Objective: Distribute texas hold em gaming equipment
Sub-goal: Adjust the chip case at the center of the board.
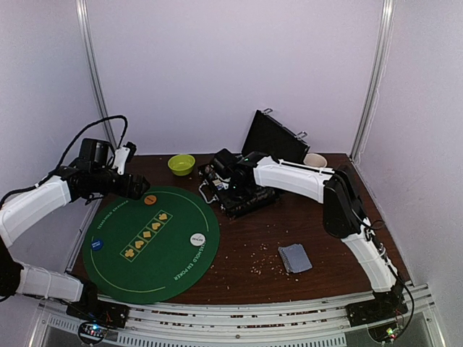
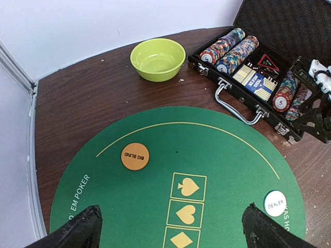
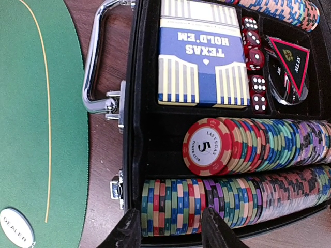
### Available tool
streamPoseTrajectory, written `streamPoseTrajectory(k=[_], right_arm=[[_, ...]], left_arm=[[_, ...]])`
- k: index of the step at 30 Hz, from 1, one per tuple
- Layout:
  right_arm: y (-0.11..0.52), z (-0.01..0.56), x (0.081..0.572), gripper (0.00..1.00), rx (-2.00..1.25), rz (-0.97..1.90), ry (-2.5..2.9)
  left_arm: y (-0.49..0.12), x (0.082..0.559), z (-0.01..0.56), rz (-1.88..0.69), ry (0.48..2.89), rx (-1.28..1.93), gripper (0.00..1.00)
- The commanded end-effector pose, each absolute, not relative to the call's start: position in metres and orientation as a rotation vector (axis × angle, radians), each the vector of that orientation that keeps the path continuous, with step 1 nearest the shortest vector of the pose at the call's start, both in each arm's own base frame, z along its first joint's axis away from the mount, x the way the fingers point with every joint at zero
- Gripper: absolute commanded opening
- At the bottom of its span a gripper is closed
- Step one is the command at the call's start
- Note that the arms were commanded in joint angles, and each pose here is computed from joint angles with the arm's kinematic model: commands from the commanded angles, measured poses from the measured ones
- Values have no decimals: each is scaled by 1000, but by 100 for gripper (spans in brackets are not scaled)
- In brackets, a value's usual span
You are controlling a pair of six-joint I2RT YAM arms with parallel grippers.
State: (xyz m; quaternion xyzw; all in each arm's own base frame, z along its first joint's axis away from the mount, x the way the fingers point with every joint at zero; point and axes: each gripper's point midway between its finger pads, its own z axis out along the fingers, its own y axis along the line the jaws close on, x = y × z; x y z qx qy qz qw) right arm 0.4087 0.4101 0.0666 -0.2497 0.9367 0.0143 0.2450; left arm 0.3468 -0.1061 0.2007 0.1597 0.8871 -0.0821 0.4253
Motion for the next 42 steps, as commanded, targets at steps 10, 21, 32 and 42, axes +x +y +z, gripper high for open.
streamPoseTrajectory(k=[10, 21, 32, 42], right_arm=[[361, 7, 407, 49, -690, -191, 2690], [330, -1, 415, 56, -659, -334, 2711], [322, 16, 418, 53, -623, -357, 2698], [342, 42, 415, 35, -683, -224, 2651]], left_arm=[[-112, 356, 211, -218, 2171, 420, 98], [-112, 357, 210, -212, 2175, 421, 98], [-111, 357, 209, -209, 2178, 421, 98], [-111, 357, 209, -208, 2177, 422, 98]])
